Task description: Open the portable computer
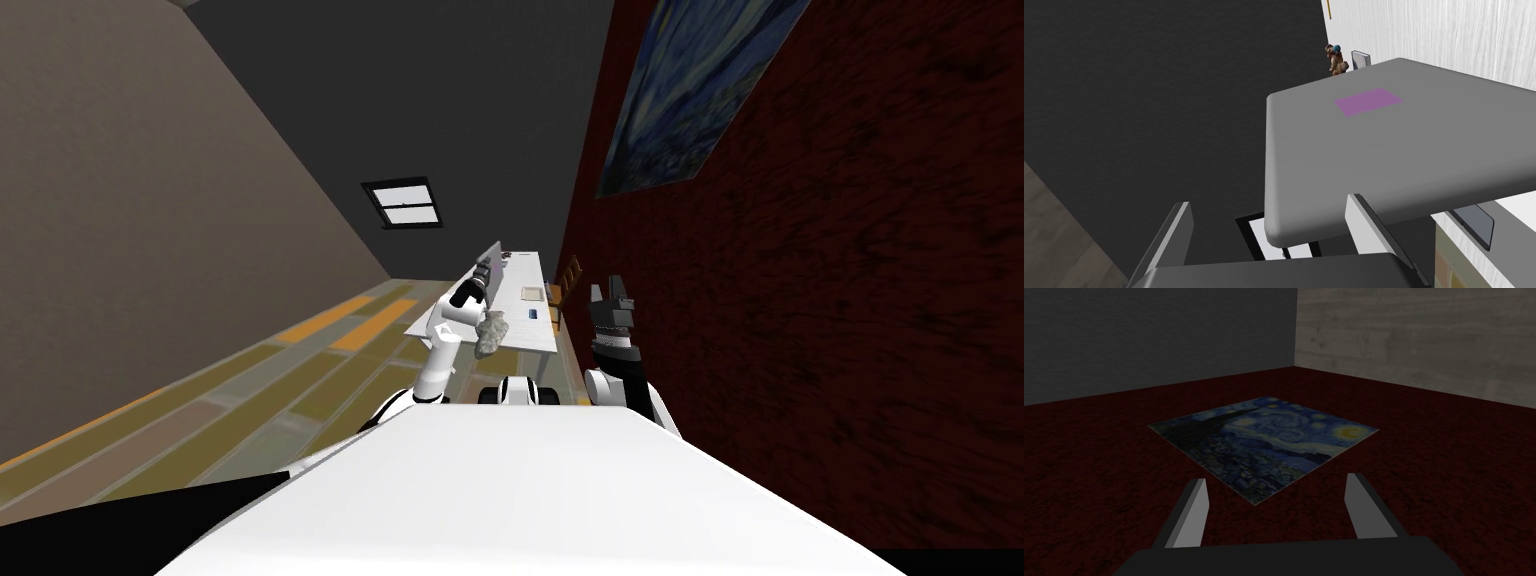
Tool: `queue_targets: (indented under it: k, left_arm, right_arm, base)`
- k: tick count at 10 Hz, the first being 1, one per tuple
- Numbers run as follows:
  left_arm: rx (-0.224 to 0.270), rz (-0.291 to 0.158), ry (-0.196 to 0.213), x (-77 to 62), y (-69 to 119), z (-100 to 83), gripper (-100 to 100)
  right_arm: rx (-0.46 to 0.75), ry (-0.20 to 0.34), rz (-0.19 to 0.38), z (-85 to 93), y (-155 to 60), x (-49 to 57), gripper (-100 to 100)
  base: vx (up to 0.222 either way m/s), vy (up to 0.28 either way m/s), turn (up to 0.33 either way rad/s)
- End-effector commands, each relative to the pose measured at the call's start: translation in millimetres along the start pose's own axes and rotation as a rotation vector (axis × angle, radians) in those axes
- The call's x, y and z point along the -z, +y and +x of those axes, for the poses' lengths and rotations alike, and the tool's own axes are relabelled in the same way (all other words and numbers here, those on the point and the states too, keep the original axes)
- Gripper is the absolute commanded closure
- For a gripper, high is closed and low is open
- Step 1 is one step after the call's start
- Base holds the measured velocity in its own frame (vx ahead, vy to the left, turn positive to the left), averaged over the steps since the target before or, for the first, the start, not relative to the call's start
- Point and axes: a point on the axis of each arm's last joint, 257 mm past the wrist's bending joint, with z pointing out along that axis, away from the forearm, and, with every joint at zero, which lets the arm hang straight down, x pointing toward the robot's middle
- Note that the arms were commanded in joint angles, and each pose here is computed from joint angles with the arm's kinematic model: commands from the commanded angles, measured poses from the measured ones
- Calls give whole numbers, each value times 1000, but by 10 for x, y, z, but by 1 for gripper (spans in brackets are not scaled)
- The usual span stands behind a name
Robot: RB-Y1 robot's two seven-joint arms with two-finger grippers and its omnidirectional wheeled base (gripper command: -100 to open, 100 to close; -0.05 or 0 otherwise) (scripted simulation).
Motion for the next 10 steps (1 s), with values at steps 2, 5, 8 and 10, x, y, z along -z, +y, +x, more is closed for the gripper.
queue_targets:
  k: [2,5,8,10]
  left_arm:
    - [-6,-63,-4,-90,30,-1,-100]
    - [-12,-113,-7,-152,45,3,-100]
    - [-20,-154,-10,-195,52,2,-100]
    - [-29,-184,-14,-223,53,-7,-100]
  right_arm:
    - [0,0,0,0,0,0,0]
    - [0,0,0,0,0,0,0]
    - [0,0,0,0,0,0,0]
    - [0,0,0,0,0,0,0]
  base:
    - [17,69,-27]
    - [13,96,-39]
    - [23,66,-32]
    - [7,64,-44]
